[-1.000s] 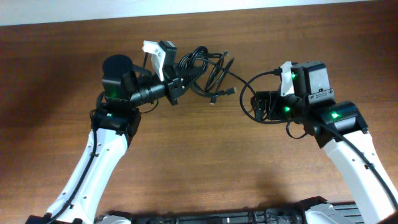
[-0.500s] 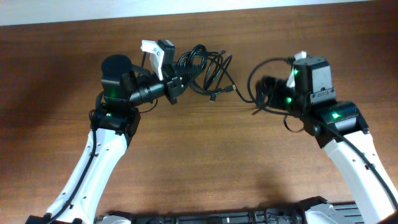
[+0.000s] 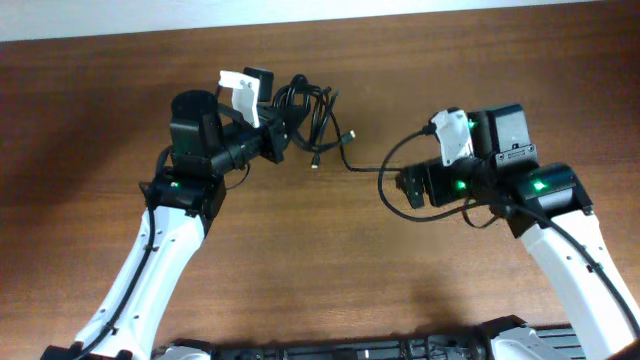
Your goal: Untangle cables
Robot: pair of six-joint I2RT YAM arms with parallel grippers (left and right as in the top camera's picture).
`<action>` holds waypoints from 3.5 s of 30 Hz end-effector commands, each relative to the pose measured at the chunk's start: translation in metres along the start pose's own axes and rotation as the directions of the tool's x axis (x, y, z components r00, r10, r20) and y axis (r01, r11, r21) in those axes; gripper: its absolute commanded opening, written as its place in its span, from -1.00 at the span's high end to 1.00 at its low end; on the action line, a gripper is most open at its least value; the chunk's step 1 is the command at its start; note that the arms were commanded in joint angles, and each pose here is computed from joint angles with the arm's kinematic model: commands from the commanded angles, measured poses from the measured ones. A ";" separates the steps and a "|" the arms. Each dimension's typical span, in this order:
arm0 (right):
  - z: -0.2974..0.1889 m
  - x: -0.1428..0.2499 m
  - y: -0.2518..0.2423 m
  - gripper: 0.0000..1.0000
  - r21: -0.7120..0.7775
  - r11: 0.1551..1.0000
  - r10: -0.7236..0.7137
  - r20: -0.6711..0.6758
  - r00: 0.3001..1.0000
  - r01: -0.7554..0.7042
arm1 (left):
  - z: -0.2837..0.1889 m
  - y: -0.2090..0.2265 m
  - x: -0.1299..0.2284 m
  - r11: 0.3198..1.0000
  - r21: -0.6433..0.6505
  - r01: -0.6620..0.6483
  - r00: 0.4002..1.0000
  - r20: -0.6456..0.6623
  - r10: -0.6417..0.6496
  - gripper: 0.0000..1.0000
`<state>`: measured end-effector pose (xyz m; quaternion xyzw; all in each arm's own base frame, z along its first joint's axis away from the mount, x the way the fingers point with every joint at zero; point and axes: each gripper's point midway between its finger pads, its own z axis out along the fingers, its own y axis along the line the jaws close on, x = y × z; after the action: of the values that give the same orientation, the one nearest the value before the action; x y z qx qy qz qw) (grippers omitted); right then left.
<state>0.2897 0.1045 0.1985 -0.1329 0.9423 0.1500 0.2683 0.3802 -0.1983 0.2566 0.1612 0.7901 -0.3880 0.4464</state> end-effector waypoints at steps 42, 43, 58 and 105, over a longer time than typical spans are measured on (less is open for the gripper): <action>-0.005 -0.018 -0.050 -0.94 0.220 0.824 0.485 0.201 0.851 -0.522 | -0.018 -0.147 -0.027 0.741 0.520 -0.426 0.905 0.264 0.335 1.00; -0.004 -0.017 -0.051 -0.94 0.225 0.823 0.486 0.197 0.851 -0.522 | -0.019 -0.148 -0.026 0.736 0.526 -0.427 0.904 0.263 0.336 1.00; -0.050 -0.055 0.037 -0.94 -0.189 0.977 0.150 0.284 0.947 -0.098 | -0.024 -0.154 -0.010 0.627 0.555 -0.546 0.836 0.310 0.453 1.00; -0.055 -0.087 0.047 -0.95 -0.187 0.977 -0.018 0.419 0.908 0.106 | -0.031 -0.149 -0.031 0.705 0.565 -0.429 0.903 0.275 0.329 1.00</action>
<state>0.3185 0.1377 0.2900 -0.1223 0.8547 0.2630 0.4306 0.3028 -0.2679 0.3488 0.4196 0.5499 -0.5022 0.5190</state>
